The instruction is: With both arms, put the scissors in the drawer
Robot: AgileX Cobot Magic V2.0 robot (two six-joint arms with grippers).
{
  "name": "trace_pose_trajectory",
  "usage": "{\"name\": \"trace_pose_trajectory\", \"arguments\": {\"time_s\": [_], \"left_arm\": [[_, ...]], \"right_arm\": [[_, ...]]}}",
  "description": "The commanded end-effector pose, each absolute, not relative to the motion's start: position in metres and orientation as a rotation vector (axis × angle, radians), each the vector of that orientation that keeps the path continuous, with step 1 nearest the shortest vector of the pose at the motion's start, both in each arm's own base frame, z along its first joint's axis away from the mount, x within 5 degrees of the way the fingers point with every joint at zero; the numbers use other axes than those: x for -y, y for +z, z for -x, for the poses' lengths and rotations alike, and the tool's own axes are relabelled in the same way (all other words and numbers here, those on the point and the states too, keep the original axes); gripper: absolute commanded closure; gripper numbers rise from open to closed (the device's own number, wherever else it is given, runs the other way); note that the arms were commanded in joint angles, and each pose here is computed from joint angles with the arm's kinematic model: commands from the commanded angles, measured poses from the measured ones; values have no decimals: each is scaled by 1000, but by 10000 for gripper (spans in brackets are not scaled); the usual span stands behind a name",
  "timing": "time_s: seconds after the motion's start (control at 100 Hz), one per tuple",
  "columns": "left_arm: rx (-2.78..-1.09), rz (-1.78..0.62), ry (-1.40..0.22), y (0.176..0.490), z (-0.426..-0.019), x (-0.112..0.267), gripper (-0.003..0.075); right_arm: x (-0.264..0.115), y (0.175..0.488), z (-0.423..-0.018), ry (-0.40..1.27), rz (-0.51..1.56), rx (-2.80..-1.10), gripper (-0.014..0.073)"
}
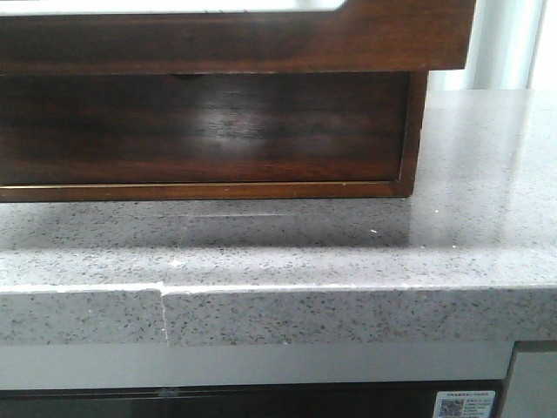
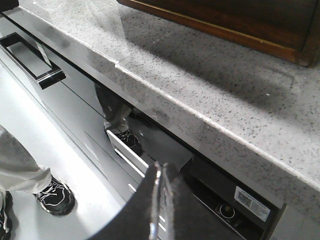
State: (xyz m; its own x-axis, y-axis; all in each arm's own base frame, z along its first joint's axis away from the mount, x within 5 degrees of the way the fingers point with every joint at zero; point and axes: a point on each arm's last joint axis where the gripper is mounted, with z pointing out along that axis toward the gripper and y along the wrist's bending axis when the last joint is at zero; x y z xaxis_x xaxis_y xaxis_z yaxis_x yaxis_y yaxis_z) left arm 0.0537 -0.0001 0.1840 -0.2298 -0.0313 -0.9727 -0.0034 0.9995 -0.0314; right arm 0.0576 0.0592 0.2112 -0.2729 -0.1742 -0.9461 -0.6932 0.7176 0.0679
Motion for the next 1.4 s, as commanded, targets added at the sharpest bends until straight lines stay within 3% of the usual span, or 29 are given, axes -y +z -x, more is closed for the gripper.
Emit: {"name": "trace_pose_trajectory", "arguments": {"time_s": [0.0, 0.36, 0.5, 0.67, 0.96, 1.39], "left_arm": [[-1727, 31, -33, 185, -54, 0, 742], [-1727, 31, -33, 185, -54, 0, 742], [-1727, 31, -33, 185, -54, 0, 742], [-1727, 31, -33, 185, -54, 0, 742], [-1727, 31, -33, 185, -54, 0, 742], [-1725, 31, -33, 185, -54, 0, 742]], "right_arm": [[-59, 223, -62, 576, 631, -1759, 636], [-55, 212, -62, 526, 632, -1746, 636], [-45, 209, -67, 505, 423, -1675, 636], [-37, 208, -67, 406, 371, -1459, 636], [-16, 215, -60, 178, 210, -1373, 636], [3, 184, -55, -71, -11, -1691, 636]]}}
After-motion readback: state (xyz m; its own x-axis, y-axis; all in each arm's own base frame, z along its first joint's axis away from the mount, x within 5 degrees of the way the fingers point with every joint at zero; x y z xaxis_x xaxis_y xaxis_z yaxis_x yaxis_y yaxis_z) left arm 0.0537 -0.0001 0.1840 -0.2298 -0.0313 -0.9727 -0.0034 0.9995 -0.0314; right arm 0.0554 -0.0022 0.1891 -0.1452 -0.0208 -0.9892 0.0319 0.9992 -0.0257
